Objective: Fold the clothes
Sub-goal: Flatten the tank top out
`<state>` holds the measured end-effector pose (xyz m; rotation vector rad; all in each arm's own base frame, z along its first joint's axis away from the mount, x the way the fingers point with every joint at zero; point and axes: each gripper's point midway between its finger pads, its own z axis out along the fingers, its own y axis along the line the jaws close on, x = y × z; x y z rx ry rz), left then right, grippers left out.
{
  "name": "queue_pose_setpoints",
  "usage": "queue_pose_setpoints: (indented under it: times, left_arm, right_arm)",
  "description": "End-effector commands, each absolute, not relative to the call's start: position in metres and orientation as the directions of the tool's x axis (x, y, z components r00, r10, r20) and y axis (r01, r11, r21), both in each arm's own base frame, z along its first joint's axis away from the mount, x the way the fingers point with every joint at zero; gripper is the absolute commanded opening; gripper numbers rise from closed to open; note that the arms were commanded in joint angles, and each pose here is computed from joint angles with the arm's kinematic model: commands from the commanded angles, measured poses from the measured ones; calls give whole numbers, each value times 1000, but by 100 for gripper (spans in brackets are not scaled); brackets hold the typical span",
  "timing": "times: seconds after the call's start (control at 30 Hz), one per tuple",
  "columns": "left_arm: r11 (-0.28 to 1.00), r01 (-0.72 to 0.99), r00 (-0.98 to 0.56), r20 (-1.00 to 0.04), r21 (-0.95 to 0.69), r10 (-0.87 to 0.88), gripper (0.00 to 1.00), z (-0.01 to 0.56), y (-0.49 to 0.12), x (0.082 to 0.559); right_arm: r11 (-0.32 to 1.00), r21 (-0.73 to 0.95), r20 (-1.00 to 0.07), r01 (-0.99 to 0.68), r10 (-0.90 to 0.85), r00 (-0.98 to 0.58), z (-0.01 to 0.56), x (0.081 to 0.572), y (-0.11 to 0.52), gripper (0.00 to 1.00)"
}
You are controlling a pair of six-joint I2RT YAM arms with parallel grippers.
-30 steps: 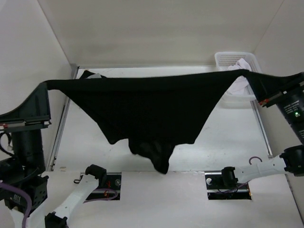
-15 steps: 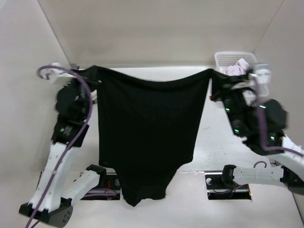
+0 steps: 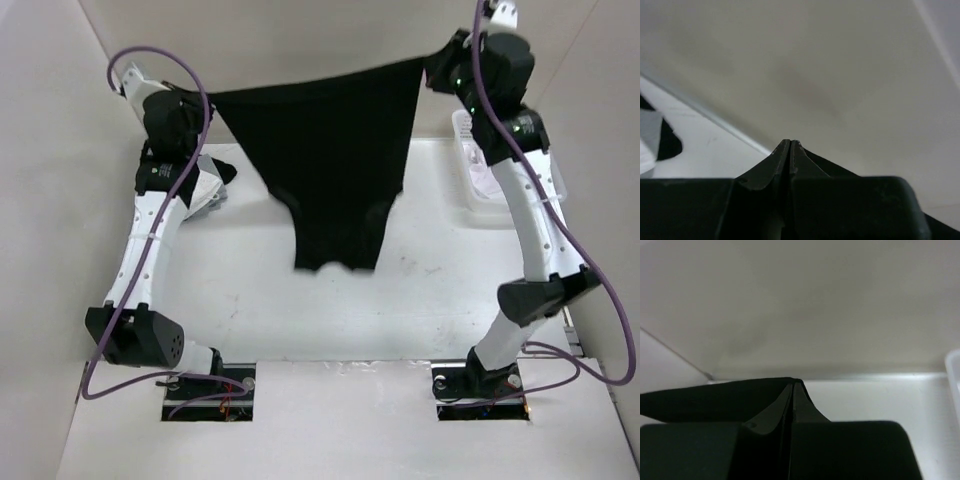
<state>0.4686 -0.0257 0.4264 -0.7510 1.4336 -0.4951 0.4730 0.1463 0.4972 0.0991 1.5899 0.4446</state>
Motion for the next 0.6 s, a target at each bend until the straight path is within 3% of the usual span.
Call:
queue_pose_setpoints:
  times: [0.0, 0.13, 0.3, 0.37, 0.4, 0.57]
  left_arm:
    - [666, 105, 271, -623, -738, -734, 0, 544, -23, 438]
    - [667, 166, 306, -605, -726, -735, 0, 572, -17, 422]
    - [677, 147, 303, -619, -721, -725, 0, 556, -13, 410]
    - [678, 125, 282, -629, -724, -724, 0, 535, -13, 406]
    - [684, 91, 245, -650, -724, -720, 0, 495, -17, 393]
    - [673, 17, 148, -664, -739, -733, 1, 391, -26, 353]
  right_arm:
    - [867, 365, -913, -338, 404, 50, 592, 428, 145, 0]
    - [858, 363, -905, -363, 417, 82, 613, 410, 143, 0]
    - [872, 372, -918, -318, 397, 17, 567, 405, 143, 0]
    - [871, 382, -917, -309, 400, -7, 538, 394, 143, 0]
    - [863, 404, -912, -303, 404, -63, 488, 371, 148, 0]
    - [840, 432, -902, -328, 398, -168, 388, 318, 167, 0]
